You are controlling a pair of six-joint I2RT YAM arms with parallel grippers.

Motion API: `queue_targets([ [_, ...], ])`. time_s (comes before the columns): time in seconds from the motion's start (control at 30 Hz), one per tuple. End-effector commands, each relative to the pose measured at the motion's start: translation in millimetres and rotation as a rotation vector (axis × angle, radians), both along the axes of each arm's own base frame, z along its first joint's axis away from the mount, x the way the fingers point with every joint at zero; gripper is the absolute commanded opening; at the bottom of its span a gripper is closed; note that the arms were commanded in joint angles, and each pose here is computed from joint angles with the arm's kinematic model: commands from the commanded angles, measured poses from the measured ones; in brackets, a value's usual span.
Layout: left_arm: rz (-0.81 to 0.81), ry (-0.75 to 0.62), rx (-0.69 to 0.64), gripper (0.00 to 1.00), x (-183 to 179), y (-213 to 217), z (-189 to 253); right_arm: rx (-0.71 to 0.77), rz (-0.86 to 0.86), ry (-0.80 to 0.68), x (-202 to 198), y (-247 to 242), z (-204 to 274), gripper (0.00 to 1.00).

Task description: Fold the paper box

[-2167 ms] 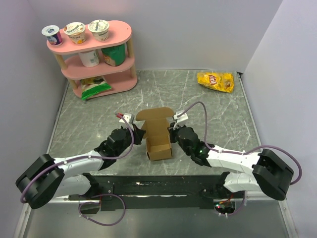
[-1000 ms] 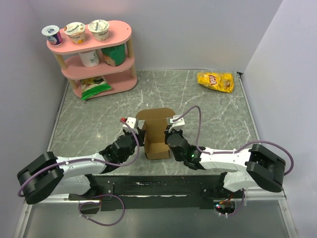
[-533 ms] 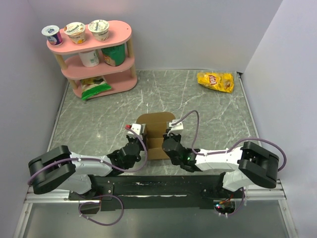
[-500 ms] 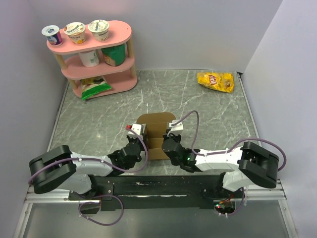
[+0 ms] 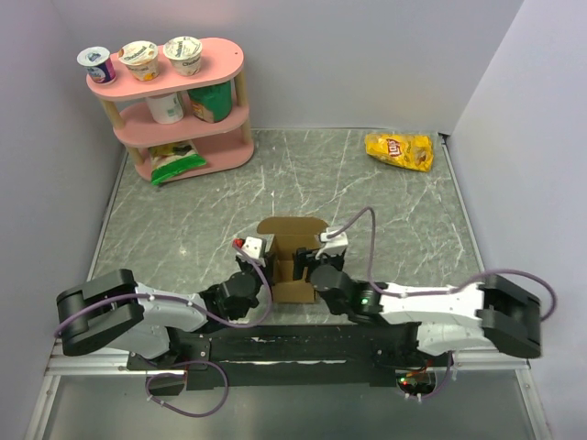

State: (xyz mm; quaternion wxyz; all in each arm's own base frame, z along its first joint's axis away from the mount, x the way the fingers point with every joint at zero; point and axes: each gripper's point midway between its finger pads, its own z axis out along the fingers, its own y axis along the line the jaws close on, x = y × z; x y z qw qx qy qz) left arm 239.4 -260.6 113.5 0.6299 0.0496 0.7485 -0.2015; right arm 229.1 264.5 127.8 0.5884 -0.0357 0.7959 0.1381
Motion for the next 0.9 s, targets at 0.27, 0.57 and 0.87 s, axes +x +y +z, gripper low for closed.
queue_targets([
  [0.27,-0.152,-0.154,-0.024,0.06,-22.2,-18.9,35.4,0.102,0.194,-0.166,-34.4,-33.6,93.3,1.00],
  [0.57,-0.243,-0.190,0.018,0.06,-31.0,-33.1,40.2,-0.145,0.583,-0.221,-21.8,-33.6,151.4,1.00],
  [0.87,-0.327,-0.181,0.022,0.05,-39.9,-46.0,36.7,-0.300,0.982,-0.200,-9.8,0.5,135.6,1.00],
])
